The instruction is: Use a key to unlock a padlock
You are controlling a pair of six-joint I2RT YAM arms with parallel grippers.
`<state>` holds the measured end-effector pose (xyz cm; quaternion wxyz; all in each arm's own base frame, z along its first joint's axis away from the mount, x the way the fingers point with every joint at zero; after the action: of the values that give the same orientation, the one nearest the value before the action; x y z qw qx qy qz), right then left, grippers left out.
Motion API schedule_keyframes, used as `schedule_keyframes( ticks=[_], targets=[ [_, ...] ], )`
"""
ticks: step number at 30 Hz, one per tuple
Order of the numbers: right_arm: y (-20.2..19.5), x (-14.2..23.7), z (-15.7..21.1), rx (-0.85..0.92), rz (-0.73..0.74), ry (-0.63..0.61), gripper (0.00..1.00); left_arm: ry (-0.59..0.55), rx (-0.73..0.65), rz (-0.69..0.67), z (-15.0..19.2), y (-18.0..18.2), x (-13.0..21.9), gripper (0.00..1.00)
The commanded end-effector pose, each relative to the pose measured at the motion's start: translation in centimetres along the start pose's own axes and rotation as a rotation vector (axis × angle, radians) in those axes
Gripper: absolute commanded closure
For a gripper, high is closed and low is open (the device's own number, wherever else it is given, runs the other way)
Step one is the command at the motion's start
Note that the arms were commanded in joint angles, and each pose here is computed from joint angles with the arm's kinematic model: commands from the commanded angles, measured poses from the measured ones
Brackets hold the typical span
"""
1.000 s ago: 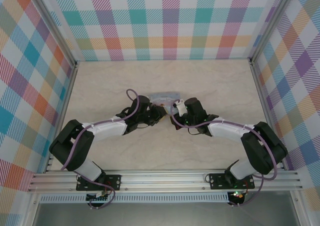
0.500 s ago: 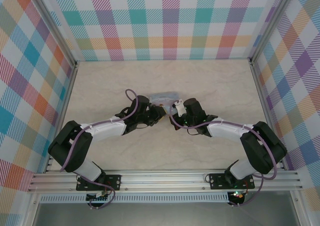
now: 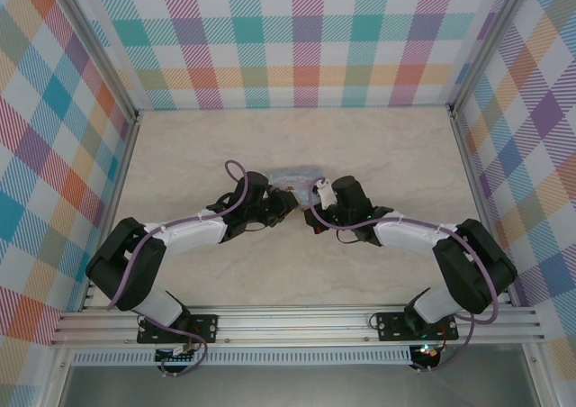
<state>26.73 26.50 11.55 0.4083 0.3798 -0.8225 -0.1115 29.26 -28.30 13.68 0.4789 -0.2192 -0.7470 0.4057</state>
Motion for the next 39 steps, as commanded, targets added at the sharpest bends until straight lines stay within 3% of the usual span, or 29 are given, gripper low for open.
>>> schedule_keyframes(
  ticks=[1,10,19,39],
  targets=[
    [2.9,1.6,-3.3,0.049,-0.130,-0.143,0.96,0.067,-0.054,0.070,1.2,-1.9,0.4,0.89],
    [2.0,2.2,-4.3,0.101,-0.046,-0.185,0.96,0.098,-0.078,0.070,1.6,-2.1,0.4,0.90],
    [2.8,1.1,-4.7,0.065,-0.131,-0.170,0.96,0.096,-0.073,0.093,1.4,-2.8,0.5,0.90],
    [4.6,1.6,-8.2,0.116,-0.191,-0.297,0.96,0.123,-0.059,0.086,1.8,-2.7,0.0,0.91]
  ],
)
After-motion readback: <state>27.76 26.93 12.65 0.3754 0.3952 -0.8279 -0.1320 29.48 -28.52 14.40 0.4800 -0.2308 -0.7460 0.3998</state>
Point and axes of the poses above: each hand's point on the last joint's axis, 136 mm out from that joint toward the fingers, its own x axis back along the fingers, its own y axis along the line the jaws close on, z = x × y, the point moved 3 cm from there along x, back along the fingers, and after that the axes turned 6 degrees about -x, right-handed, at the moved point
